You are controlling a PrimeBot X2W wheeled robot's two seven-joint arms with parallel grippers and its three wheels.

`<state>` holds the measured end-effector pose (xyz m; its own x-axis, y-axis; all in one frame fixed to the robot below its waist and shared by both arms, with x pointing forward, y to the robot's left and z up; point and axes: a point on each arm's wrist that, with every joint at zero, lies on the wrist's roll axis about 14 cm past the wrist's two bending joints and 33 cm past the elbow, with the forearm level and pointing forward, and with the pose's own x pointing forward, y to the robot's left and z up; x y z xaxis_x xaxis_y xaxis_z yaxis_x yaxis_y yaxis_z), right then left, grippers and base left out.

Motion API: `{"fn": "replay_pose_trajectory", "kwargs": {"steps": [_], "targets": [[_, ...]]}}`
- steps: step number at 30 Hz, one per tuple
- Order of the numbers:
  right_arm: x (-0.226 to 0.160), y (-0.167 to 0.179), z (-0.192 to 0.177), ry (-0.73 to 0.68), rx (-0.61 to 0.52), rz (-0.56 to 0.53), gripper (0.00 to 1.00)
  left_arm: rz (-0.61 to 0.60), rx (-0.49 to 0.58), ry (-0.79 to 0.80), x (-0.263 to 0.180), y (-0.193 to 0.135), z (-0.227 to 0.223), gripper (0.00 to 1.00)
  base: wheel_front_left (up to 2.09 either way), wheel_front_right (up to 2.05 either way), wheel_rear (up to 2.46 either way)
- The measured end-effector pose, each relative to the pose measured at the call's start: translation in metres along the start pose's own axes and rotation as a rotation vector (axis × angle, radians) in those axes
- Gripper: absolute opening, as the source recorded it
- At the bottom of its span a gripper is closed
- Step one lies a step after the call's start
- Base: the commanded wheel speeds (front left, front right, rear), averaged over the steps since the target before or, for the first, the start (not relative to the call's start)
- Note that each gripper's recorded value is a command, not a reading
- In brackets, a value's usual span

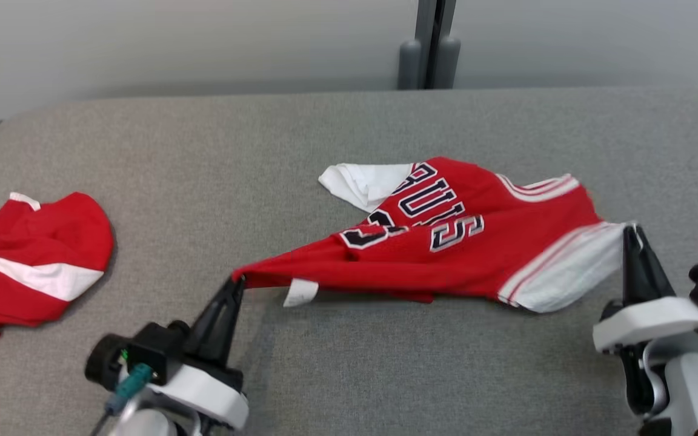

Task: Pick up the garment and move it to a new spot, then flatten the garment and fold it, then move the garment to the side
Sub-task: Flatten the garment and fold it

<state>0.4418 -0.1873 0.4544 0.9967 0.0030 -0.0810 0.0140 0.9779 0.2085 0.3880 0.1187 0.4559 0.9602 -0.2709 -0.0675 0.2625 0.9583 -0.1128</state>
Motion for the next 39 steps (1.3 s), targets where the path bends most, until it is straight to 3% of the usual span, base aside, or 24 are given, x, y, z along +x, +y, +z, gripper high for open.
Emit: {"fn": "replay_pose_trajectory", "kwargs": {"steps": [4,11,18,24,32,39], "targets": [[0.007,0.015,0.072,-0.196,0.019,0.049,0.0,-0.021,0.104,-0.162,0.006,0.01,0.061,0.0,0.0,0.0,0.0],[-0.008,0.034,0.227,-0.589,0.003,0.136,0.0,-0.054,0.327,-0.519,0.008,0.02,0.21,0.0,0.0,0.0,0.0],[-0.037,0.047,0.334,-0.848,-0.031,0.2,0.0,-0.051,0.45,-0.739,0.001,0.027,0.317,0.0,0.0,0.0,0.0],[-0.011,0.056,0.337,-0.811,-0.081,0.222,0.0,-0.056,0.447,-0.679,0.028,0.035,0.328,0.0,0.0,0.0,0.0],[0.086,0.076,0.314,-0.672,-0.204,0.242,0.0,-0.005,0.427,-0.467,0.12,0.071,0.284,0.0,0.0,0.0,0.0],[0.142,0.072,0.358,-0.785,-0.291,0.177,0.0,0.096,0.517,-0.571,0.185,0.096,0.318,0.0,0.0,0.0,0.0]]}}
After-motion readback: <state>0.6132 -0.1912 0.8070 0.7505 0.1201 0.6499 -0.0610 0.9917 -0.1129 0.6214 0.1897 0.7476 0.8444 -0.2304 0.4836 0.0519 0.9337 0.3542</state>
